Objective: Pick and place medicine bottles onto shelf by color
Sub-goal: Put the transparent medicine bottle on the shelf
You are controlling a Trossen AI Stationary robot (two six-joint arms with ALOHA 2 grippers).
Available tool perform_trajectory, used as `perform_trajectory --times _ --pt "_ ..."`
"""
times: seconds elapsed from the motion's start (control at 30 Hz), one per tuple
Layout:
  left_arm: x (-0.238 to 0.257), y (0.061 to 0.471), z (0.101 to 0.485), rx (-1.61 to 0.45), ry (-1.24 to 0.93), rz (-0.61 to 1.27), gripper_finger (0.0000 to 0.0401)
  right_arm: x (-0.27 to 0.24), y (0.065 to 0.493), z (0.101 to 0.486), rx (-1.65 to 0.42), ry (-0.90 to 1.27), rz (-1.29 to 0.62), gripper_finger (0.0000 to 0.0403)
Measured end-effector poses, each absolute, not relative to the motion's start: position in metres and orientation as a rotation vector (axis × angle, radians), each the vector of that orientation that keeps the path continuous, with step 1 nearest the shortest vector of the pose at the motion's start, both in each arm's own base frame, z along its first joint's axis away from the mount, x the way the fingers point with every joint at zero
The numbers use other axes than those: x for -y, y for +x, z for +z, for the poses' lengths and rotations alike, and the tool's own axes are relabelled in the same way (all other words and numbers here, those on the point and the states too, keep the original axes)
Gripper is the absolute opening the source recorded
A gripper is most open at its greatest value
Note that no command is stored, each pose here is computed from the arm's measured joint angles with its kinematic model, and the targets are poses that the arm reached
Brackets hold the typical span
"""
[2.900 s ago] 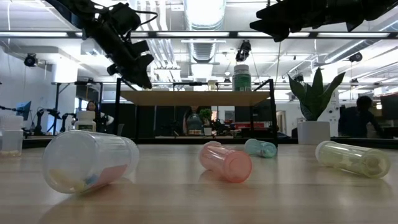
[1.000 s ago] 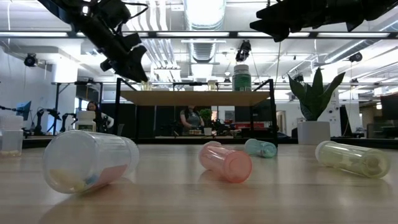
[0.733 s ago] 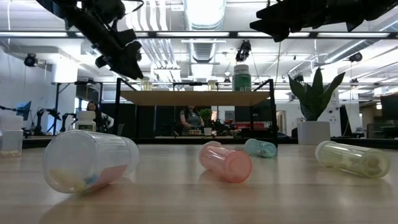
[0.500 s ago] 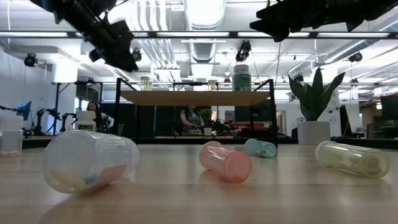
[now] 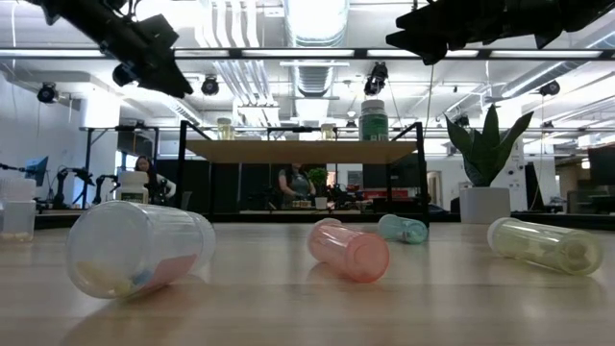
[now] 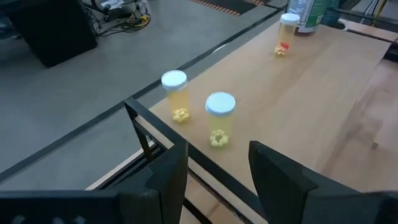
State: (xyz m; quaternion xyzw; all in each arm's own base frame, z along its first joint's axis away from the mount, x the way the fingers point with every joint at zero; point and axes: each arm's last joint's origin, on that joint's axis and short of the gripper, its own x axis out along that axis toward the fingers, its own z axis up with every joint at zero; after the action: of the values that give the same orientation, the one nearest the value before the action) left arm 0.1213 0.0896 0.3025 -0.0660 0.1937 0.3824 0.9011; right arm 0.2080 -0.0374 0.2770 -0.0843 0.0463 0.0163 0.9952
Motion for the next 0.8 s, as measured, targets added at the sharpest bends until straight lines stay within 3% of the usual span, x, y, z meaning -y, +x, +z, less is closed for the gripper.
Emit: perform_trajectory --times 0.33,0.8 --pt "-0.078 0.107 0.262 -0.319 -0.204 0.748 0.0154 0.037 0.208 0.277 -0.093 -0.159 0.032 0.0263" --pt "-0.071 0.098 0.254 -0.277 -0.221 0.751 0.0154 0.037 0.208 0.277 -0.093 -0.161 0.032 0.0263"
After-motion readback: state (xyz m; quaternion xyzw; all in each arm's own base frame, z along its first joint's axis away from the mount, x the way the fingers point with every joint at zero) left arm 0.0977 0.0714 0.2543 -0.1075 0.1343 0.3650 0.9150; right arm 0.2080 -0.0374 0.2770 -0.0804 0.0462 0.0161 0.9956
